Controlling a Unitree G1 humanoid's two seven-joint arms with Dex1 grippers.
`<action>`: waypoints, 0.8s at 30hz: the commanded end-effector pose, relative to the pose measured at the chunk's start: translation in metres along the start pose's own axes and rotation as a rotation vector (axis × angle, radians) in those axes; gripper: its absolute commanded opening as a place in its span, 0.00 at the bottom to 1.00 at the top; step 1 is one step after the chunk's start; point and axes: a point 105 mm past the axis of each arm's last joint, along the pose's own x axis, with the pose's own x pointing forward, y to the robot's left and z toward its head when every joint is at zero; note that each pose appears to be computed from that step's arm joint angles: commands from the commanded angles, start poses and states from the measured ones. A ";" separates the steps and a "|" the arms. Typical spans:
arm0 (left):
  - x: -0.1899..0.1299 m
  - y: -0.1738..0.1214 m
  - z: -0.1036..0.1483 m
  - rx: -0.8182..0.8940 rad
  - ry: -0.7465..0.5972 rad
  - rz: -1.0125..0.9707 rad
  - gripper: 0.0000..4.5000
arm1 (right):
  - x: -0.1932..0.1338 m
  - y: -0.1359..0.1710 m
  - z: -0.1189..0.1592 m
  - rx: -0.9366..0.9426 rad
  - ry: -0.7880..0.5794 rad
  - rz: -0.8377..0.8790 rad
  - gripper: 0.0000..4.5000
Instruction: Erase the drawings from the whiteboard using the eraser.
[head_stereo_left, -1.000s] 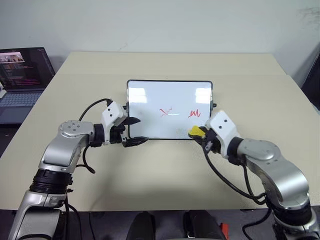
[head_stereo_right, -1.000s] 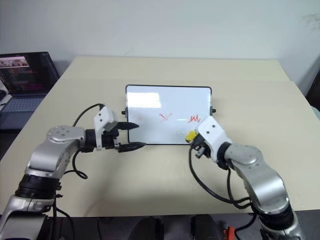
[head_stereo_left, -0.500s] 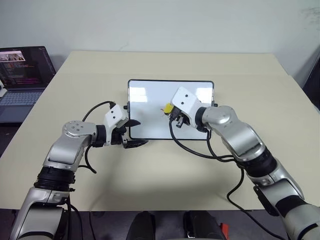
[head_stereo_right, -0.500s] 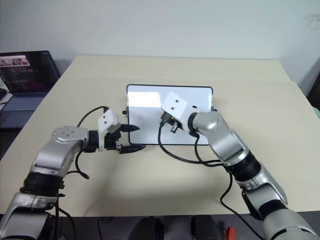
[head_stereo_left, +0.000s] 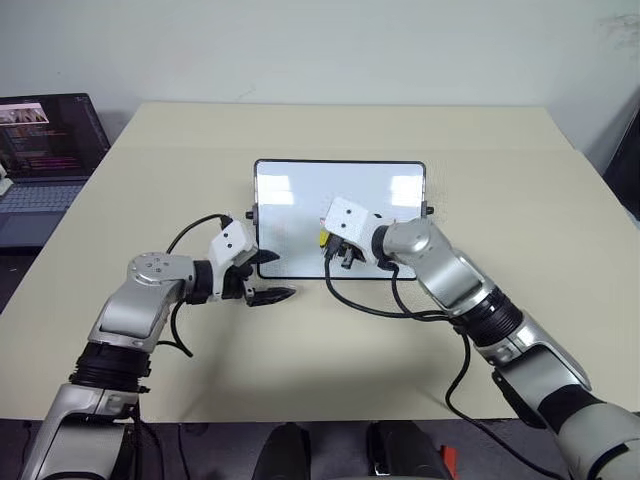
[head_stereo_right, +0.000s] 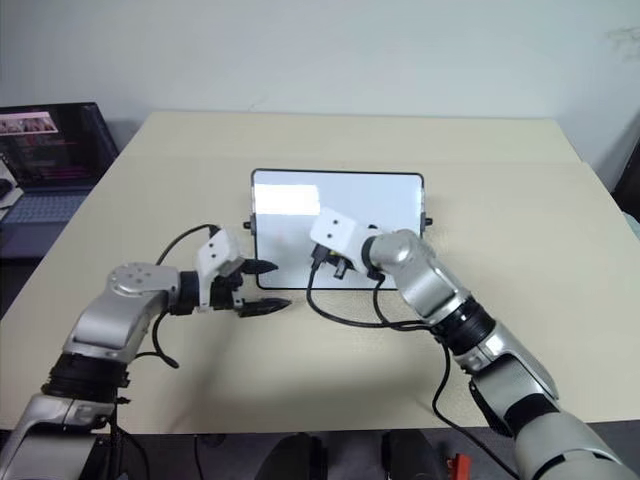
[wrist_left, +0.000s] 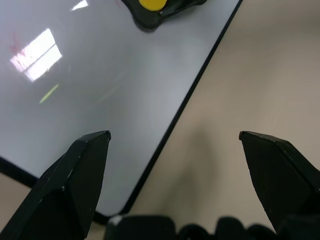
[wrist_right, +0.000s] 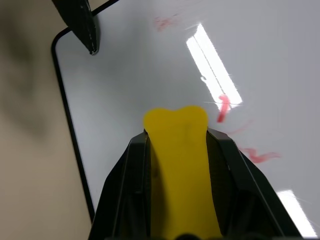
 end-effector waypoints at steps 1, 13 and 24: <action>-0.006 0.003 0.010 0.040 -0.022 0.029 1.00 | 0.000 -0.013 0.007 -0.039 -0.018 -0.057 0.26; -0.004 -0.003 0.012 0.038 -0.037 0.015 1.00 | 0.008 -0.013 0.003 -0.087 0.016 -0.018 0.26; -0.002 -0.004 0.014 0.044 -0.037 0.007 1.00 | 0.004 -0.052 0.019 -0.104 -0.028 -0.206 0.26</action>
